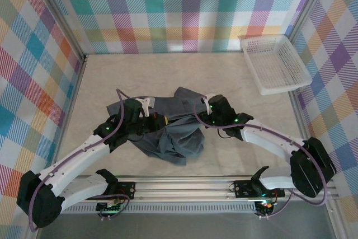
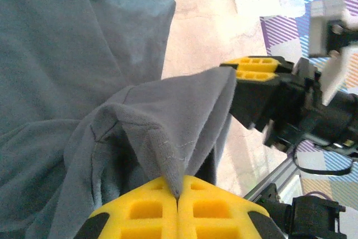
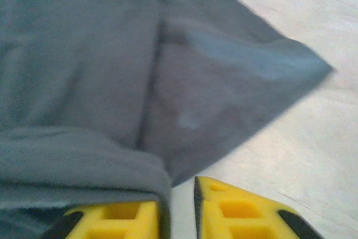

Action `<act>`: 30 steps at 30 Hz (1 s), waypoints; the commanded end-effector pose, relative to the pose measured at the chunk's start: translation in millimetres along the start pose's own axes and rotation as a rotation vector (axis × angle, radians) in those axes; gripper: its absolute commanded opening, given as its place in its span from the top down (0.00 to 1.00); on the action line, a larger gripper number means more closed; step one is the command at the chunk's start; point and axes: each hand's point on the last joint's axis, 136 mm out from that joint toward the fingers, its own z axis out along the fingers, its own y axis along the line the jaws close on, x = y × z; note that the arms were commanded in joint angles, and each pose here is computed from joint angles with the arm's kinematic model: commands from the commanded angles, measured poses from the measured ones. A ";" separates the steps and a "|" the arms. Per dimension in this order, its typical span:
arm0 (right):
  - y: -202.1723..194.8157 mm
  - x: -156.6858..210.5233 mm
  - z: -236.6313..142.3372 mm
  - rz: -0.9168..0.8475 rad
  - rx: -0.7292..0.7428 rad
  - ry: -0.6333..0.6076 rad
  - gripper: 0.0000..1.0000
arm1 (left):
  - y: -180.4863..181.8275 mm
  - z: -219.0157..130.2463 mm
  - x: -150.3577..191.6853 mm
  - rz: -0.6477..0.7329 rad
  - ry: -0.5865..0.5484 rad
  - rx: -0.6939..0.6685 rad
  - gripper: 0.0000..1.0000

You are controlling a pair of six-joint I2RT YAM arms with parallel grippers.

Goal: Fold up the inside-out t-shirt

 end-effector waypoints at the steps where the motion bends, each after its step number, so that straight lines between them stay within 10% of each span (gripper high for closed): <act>1: 67.0 -18.2 -33.3 0.004 -0.400 -0.023 0.94 | 4.8 3.2 2.8 0.012 0.005 -0.014 1.00; 6: 102.2 -44.3 -61.2 0.085 -0.626 -0.093 0.93 | 18.8 14.5 -1.3 -0.001 -0.007 -0.077 1.00; 15: 63.2 -53.1 -75.3 0.264 -0.529 -0.165 0.98 | 82.4 -23.1 -31.1 0.019 -0.178 -0.422 1.00; 21: 68.0 -43.6 -77.6 0.301 -0.608 -0.113 0.98 | 16.1 -6.2 -18.6 0.222 -0.021 -0.071 0.43; 30: 74.0 -48.2 -74.8 0.288 -0.636 -0.075 0.97 | -58.7 -3.2 0.5 0.756 0.031 0.004 0.29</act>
